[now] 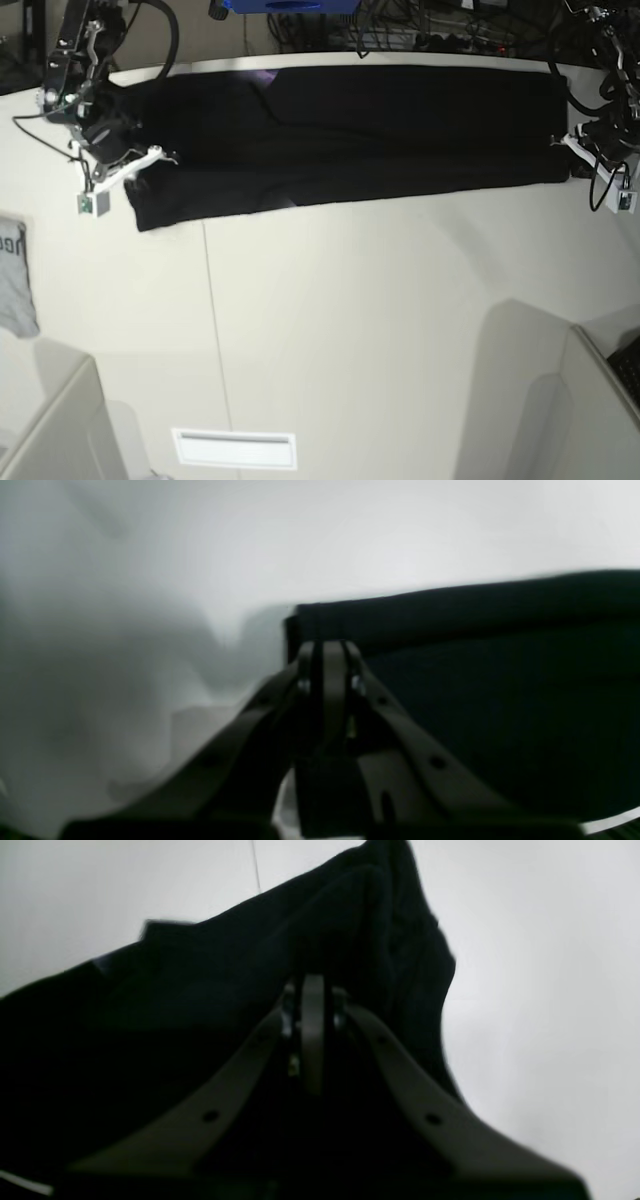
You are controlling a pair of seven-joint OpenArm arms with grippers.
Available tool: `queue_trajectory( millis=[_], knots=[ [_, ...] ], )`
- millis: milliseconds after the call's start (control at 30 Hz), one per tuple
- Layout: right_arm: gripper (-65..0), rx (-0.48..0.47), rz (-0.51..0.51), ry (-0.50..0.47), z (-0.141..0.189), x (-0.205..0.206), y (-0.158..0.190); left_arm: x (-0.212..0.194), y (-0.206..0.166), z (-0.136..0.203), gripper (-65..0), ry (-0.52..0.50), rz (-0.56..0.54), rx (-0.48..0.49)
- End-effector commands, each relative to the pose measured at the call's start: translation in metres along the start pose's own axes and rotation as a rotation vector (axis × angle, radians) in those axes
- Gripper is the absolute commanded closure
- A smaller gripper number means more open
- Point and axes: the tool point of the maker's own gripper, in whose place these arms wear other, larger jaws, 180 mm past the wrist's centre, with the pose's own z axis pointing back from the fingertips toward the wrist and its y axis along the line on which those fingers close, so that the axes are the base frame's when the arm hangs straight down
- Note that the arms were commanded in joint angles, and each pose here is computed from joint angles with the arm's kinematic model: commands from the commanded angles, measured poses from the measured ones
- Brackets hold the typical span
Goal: Fold the T-shirt properly
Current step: 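Fold the hem edge over toward the collar with both grippers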
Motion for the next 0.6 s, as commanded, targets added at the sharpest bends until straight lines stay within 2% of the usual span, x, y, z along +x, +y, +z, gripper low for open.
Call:
queue_trajectory(
  millis=[0, 433, 567],
  knots=[
    [0.0, 0.033, -0.004, -0.030, 0.006, 0.005, 0.006, 0.011, 0.005, 0.006, 0.0, -0.034, -0.021, 0.013],
    [0.0, 0.128, -0.256, 0.006, 0.042, -0.031, -0.010, 0.000, 0.008, 0.007, 0.0, 0.006, -0.043, 0.022],
    [0.0, 0.140, -0.277, 0.026, 0.045, -0.039, -0.010, -0.002, 0.010, 0.009, 0.0, 0.012, -0.048, 0.028]
  ],
)
